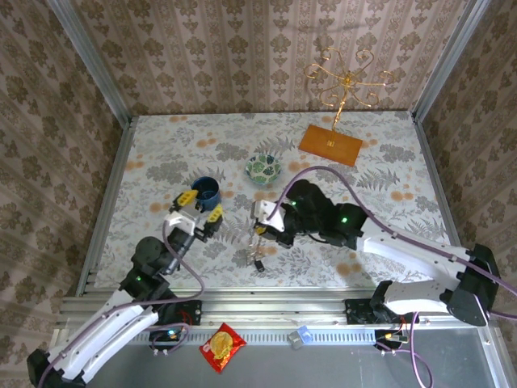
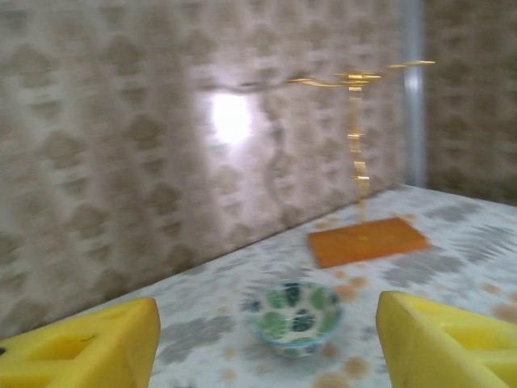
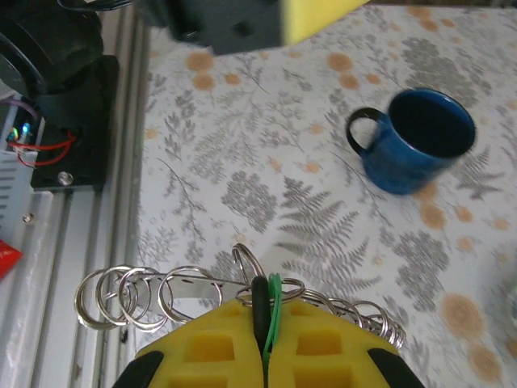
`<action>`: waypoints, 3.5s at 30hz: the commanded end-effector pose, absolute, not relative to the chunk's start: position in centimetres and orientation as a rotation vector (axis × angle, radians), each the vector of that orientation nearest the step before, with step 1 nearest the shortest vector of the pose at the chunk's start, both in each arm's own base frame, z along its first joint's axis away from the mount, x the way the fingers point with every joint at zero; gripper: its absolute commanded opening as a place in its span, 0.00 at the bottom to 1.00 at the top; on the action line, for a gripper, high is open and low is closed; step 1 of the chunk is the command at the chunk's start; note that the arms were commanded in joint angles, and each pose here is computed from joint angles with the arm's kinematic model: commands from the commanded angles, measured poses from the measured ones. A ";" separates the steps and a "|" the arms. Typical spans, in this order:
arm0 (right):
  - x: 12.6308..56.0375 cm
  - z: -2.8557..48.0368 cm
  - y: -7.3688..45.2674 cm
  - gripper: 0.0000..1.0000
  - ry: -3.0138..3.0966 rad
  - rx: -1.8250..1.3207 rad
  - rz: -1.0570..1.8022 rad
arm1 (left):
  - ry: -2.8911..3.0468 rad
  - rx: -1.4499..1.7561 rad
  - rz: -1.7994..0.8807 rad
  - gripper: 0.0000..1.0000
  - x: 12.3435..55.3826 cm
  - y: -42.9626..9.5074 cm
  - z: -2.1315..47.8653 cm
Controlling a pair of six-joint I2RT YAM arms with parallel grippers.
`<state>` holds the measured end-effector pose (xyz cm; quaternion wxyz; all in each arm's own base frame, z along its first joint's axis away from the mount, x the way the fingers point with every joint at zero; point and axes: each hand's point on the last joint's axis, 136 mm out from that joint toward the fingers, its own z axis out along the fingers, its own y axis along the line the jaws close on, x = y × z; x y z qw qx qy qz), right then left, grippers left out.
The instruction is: Put the keys on the keyring
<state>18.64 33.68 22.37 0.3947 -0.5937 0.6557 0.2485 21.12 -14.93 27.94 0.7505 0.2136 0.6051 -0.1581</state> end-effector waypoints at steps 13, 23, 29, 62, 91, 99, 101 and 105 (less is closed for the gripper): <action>22.7 24.4 43.7 0.00 1.503 -1.367 0.643 | 1.505 0.048 -0.068 0.81 23.8 -6.6 28.5; 22.6 12.4 35.1 0.00 1.791 -1.543 0.414 | 1.577 0.041 0.013 0.95 24.7 -5.6 26.7; 22.1 7.0 27.5 0.00 1.967 -1.732 0.121 | 1.622 0.029 0.062 1.00 25.4 -4.9 25.5; 35.4 14.5 1.4 1.00 1.738 -0.040 -0.079 | 1.813 -0.056 0.326 1.00 32.1 1.4 14.7; 40.0 9.7 -0.2 1.00 1.930 0.046 -0.022 | 1.852 0.016 0.260 1.00 39.3 0.7 10.1; 40.0 9.6 -0.2 1.00 1.931 0.047 -0.021 | 1.879 0.025 0.217 1.00 39.8 0.7 9.9; 40.1 9.6 -0.2 1.00 1.932 0.048 -0.021 | 1.888 0.030 0.197 1.00 39.9 0.7 9.8; 40.1 9.7 -0.2 1.00 1.930 0.047 -0.020 | 1.883 0.030 0.194 1.00 39.8 0.8 9.8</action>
